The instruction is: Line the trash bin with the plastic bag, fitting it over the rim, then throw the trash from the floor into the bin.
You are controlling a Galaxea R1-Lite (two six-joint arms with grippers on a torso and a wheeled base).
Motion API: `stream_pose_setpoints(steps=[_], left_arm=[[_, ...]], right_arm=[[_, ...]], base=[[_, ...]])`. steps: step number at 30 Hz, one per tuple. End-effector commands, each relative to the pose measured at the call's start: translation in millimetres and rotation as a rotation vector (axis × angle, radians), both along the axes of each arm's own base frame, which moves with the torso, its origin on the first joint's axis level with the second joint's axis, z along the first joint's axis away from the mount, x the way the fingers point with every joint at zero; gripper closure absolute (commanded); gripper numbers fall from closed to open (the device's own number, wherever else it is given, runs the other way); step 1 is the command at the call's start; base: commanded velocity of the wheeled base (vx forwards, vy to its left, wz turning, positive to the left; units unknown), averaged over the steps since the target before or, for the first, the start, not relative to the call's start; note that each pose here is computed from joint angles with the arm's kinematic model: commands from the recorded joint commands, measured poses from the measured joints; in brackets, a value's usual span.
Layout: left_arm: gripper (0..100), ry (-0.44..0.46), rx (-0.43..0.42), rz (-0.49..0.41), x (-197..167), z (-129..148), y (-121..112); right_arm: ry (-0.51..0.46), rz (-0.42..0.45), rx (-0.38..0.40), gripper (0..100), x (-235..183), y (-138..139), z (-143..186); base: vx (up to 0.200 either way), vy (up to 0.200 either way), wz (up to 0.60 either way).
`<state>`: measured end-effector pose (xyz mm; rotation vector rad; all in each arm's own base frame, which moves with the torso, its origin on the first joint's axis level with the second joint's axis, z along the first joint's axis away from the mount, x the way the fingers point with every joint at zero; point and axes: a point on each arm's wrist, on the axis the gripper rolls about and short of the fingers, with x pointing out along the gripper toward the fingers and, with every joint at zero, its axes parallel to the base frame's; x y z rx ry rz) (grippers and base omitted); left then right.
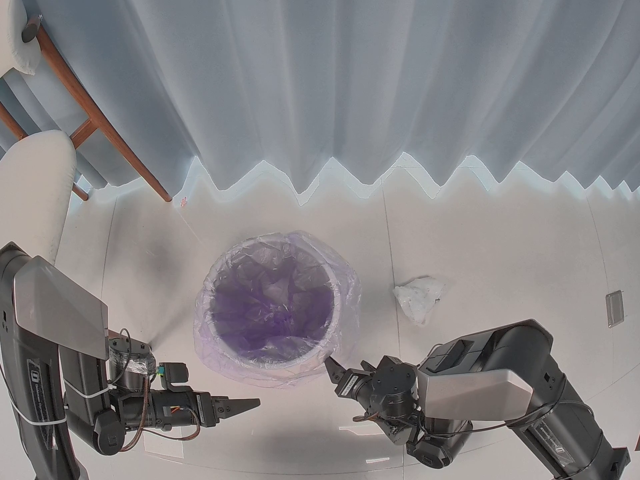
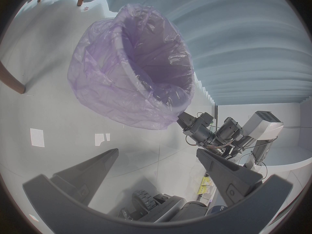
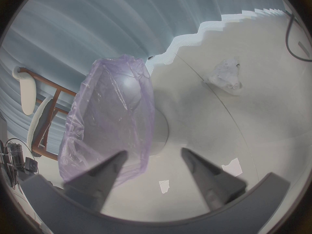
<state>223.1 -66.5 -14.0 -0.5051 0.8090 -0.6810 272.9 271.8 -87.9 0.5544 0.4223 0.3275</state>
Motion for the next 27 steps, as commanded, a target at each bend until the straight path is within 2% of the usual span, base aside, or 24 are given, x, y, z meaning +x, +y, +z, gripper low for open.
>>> stream_pose_setpoints(steps=[1,5,8,9,13,15,18,21,27], left_arm=[[0,0.003,0.0,-0.003,-1,0,0],[0,0.001,0.003,-0.008,-3,1,-1],[0,-0.005,0.008,-0.013,-4,2,0],[0,-0.013,0.015,-0.018,-5,2,0],[0,-0.072,0.006,-0.018,-10,19,2],[0,-0.097,0.001,-0.016,-12,26,3],[0,-0.216,-0.026,-0.011,-21,55,6],[0,-0.285,-0.041,-0.011,-27,71,7],[0,-0.51,-0.087,0.018,-39,116,16]], right_arm=[[-0.01,-0.002,0.011,0,-1,-1,3],[-0.013,-0.023,0.048,0,2,-5,16],[-0.004,-0.037,0.114,0,-2,-9,35],[0.018,-0.041,0.17,0,-7,-14,49],[0.081,0.042,0.268,0,-23,-26,77],[0.096,0.059,0.283,0,-27,-28,82],[0.138,0.1,0.333,0,-32,-33,90],[0.166,0.129,0.317,0,-38,-37,88],[0.167,0.146,0.319,0,-44,-38,94]], base=[[0.0,0.0,0.0],[0.0,0.0,0.0],[0.0,0.0,0.0],[0.0,0.0,0.0],[0.0,0.0,0.0],[0.0,0.0,0.0],[0.0,0.0,0.0],[0.0,0.0,0.0],[0.0,0.0,0.0]])
